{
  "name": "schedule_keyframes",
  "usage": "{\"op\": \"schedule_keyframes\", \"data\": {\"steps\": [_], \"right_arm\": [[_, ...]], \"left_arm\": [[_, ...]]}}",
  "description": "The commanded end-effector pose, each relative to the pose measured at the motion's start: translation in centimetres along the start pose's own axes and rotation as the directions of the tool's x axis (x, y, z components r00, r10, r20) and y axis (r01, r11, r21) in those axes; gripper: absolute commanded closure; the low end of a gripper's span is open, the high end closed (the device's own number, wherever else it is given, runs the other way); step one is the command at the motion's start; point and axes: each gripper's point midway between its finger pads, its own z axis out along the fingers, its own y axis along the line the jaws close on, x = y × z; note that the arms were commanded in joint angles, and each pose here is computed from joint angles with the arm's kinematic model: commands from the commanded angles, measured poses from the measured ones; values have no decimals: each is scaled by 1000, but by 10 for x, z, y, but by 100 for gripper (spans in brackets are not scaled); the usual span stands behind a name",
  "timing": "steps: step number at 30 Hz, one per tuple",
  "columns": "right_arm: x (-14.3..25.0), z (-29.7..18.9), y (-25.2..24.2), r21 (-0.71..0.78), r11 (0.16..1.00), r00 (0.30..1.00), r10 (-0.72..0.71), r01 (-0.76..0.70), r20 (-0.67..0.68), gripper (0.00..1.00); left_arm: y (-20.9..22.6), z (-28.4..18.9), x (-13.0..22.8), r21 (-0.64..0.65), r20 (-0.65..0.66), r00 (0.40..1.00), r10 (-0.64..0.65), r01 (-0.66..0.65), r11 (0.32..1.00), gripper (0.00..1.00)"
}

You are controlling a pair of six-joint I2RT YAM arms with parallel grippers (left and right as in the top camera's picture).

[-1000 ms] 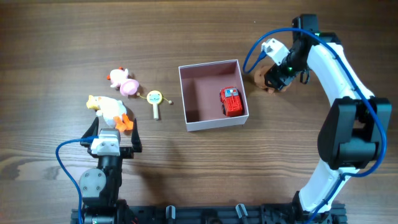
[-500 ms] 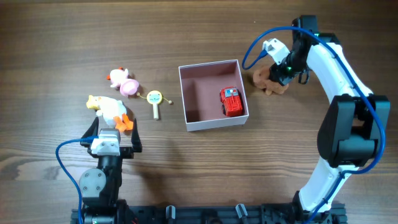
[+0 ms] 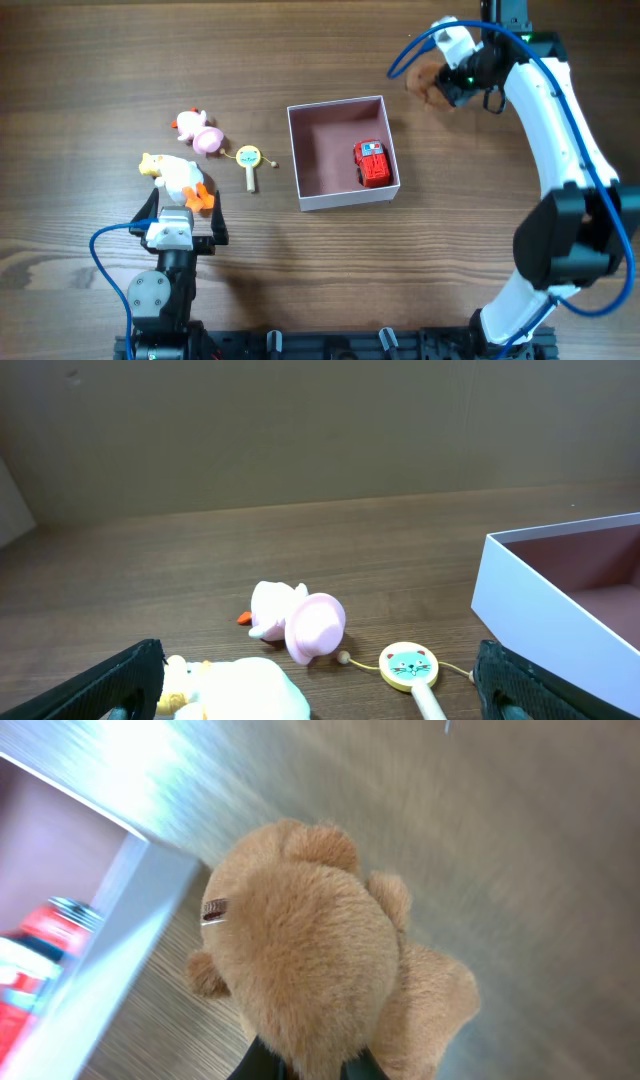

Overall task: Pack container
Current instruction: 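Lift the hamster and lower it into the box beside the truck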

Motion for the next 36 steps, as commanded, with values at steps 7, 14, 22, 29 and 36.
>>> {"op": "schedule_keyframes", "data": {"steps": [7, 14, 22, 29, 36], "right_arm": [[-86, -66, 92, 61, 889, 863, -456, 455, 216, 96], [-74, -45, 150, -23, 737, 732, -666, 675, 145, 95], [-58, 0, 156, -121, 733, 743, -664, 669, 84, 96], [-41, 36, 158, -193, 736, 753, -658, 649, 21, 96], [-30, 56, 150, -198, 741, 749, -661, 642, -46, 96]], "left_arm": [[-4, 0, 1, 23, 3, 1000, 19, -19, 1000, 0], [-4, 0, 1, 23, 3, 1000, 19, -19, 1000, 0], [-4, 0, 1, 23, 3, 1000, 19, -19, 1000, 0], [-4, 0, 1, 23, 3, 1000, 19, -19, 1000, 0], [-4, 0, 1, 23, 3, 1000, 19, -19, 1000, 0]]}}
